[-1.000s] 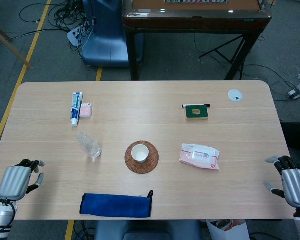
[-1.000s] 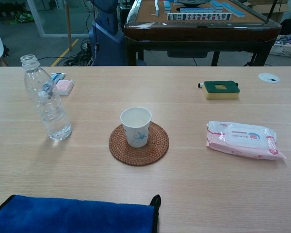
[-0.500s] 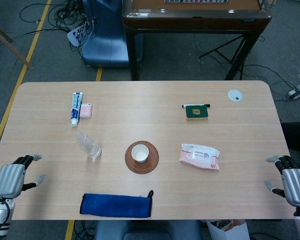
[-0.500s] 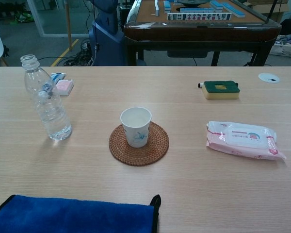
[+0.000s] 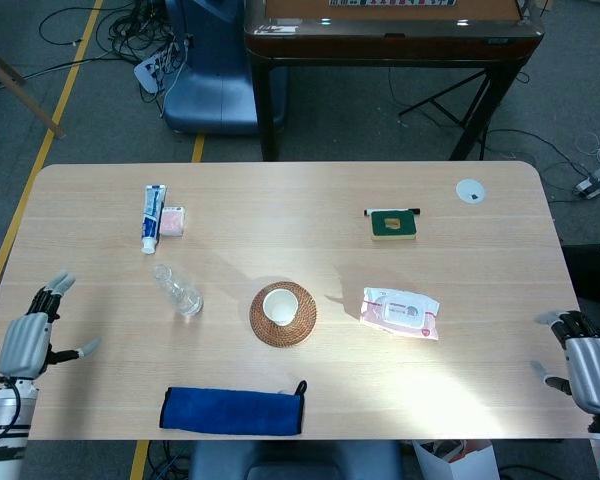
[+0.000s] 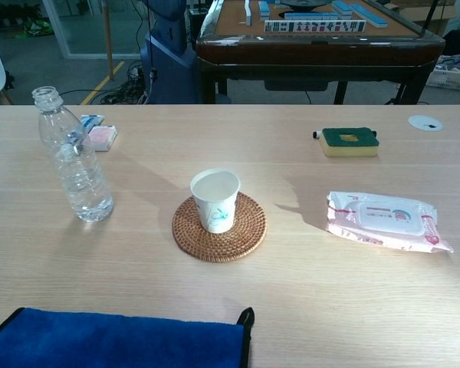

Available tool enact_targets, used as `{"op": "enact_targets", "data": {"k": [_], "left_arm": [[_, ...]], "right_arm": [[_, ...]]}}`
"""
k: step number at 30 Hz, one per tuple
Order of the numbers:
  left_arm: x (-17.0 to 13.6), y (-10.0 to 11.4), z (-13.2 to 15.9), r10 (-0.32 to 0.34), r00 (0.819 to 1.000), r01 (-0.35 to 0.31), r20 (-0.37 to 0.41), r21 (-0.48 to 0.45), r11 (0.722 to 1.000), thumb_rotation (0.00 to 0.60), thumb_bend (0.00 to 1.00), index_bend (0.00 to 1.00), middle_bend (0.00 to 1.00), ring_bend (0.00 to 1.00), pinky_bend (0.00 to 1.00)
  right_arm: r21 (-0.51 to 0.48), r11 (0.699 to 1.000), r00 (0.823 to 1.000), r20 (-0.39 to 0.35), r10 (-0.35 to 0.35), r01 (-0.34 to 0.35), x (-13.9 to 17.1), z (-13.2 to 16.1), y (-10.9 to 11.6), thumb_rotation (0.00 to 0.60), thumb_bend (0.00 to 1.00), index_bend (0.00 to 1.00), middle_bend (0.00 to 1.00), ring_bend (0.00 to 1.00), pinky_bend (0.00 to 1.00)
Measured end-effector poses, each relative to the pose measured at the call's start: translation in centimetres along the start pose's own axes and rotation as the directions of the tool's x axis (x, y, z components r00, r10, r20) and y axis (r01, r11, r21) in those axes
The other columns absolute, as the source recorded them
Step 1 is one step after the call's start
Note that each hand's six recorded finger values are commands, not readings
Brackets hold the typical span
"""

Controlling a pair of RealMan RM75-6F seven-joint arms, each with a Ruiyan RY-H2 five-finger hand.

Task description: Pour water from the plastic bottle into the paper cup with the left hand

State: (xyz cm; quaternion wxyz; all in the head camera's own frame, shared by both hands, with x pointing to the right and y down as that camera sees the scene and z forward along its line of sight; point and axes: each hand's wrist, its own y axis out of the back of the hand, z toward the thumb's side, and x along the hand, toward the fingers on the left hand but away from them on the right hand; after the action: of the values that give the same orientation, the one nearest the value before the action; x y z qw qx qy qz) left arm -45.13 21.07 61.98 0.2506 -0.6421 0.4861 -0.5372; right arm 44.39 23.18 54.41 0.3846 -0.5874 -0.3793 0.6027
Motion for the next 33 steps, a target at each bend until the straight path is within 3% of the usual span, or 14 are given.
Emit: {"op": "enact_targets", "data": {"k": [8, 19, 33], "left_arm": [[1.9, -1.9, 1.0, -0.011, 0.999, 0.009, -0.033, -0.048, 0.999, 0.600, 0.04, 0.03, 0.04, 0.08, 0.35], [3.9, -4.4, 3.5, -0.108, 0.994, 0.101, -0.026, -0.192, 0.976, 0.600, 0.04, 0.04, 0.06, 0.08, 0.35], [5.8, -6.7, 5.2, -0.174, 0.984, 0.161, -0.031, -0.245, 0.956, 0.600, 0.04, 0.04, 0.06, 0.08, 0.34]], "right_arm": [[-0.007, 1.000, 1.000, 0.005, 0.000, 0.000, -0.1, -0.2, 0.1, 0.600, 0.05, 0.35, 0.32, 0.25, 0.48], [-0.015, 1.000, 1.000, 0.000, 0.000, 0.000, 0.0, -0.2, 0.3, 0.600, 0.05, 0.35, 0.32, 0.25, 0.48], [-0.018, 1.000, 1.000, 0.000, 0.004, -0.004, 0.0, -0.3, 0.3, 0.600, 0.05, 0.35, 0.32, 0.25, 0.48]]}}
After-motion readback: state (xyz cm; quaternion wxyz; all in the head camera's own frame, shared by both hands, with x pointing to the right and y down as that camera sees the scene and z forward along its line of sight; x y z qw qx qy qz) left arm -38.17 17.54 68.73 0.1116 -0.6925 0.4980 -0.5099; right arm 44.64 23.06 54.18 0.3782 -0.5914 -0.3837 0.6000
